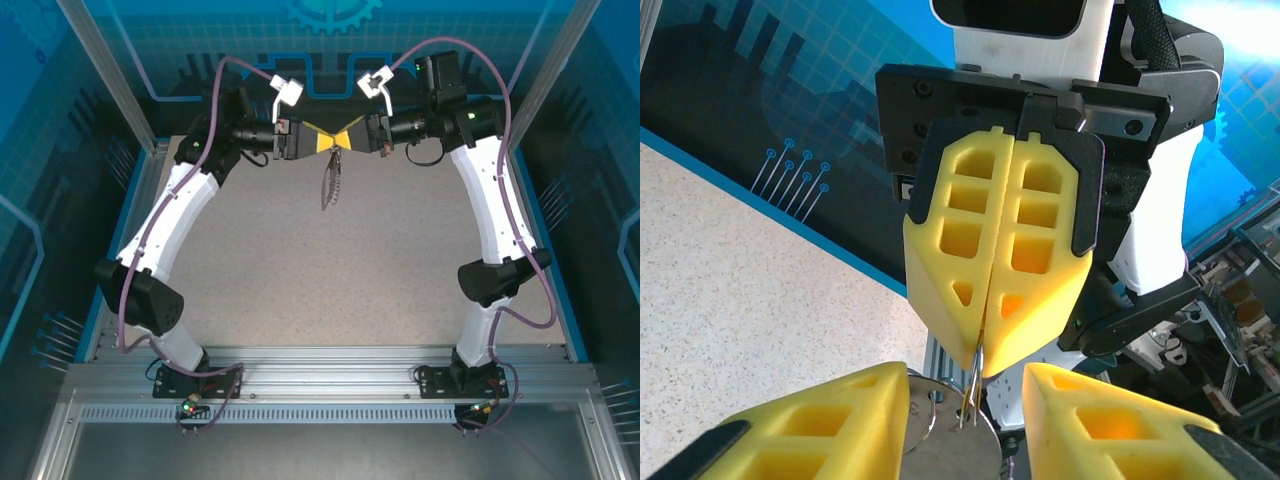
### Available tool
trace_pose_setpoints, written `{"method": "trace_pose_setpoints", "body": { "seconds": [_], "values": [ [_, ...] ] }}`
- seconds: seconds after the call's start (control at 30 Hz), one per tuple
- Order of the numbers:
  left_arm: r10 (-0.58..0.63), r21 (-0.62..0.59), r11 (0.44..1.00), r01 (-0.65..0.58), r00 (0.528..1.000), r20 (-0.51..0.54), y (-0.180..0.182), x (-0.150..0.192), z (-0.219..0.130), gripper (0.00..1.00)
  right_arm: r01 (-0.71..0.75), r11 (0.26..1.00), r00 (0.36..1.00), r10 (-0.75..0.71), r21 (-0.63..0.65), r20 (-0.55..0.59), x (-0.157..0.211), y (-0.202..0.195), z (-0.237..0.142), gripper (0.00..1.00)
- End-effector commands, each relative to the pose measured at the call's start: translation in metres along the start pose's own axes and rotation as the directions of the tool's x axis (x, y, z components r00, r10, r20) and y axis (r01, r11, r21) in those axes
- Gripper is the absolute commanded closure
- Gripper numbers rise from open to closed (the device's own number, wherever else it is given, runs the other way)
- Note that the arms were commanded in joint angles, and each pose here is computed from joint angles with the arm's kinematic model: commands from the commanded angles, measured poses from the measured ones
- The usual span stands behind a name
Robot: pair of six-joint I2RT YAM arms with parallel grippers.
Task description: Put the keys on the keyring
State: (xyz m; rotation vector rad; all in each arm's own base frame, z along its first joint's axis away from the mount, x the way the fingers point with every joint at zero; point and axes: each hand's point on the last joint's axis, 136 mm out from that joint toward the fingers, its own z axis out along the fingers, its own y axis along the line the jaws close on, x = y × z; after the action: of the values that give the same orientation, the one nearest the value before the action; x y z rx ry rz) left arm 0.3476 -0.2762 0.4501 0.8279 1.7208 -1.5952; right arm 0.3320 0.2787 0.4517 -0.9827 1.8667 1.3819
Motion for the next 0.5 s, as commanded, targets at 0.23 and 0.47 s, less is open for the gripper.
{"method": "trace_pose_setpoints", "body": {
  "seconds": [0.23,0.47],
  "values": [
    [0.042,0.051,0.998,-0.041,0.999,-0.013,-0.0124,-0.0040,0.0059,0.77,0.002,0.998,1.000,-0.002,-0.064,-0.001,-0.0008,0.0055,0.0069,1.00],
    [0.038,0.070,0.997,-0.036,0.999,-0.020,-0.0143,-0.0023,0.0107,0.90,0.002,0.998,1.000,-0.002,-0.062,0.004,-0.0025,0.0043,0.0073,1.00]
  ]
}}
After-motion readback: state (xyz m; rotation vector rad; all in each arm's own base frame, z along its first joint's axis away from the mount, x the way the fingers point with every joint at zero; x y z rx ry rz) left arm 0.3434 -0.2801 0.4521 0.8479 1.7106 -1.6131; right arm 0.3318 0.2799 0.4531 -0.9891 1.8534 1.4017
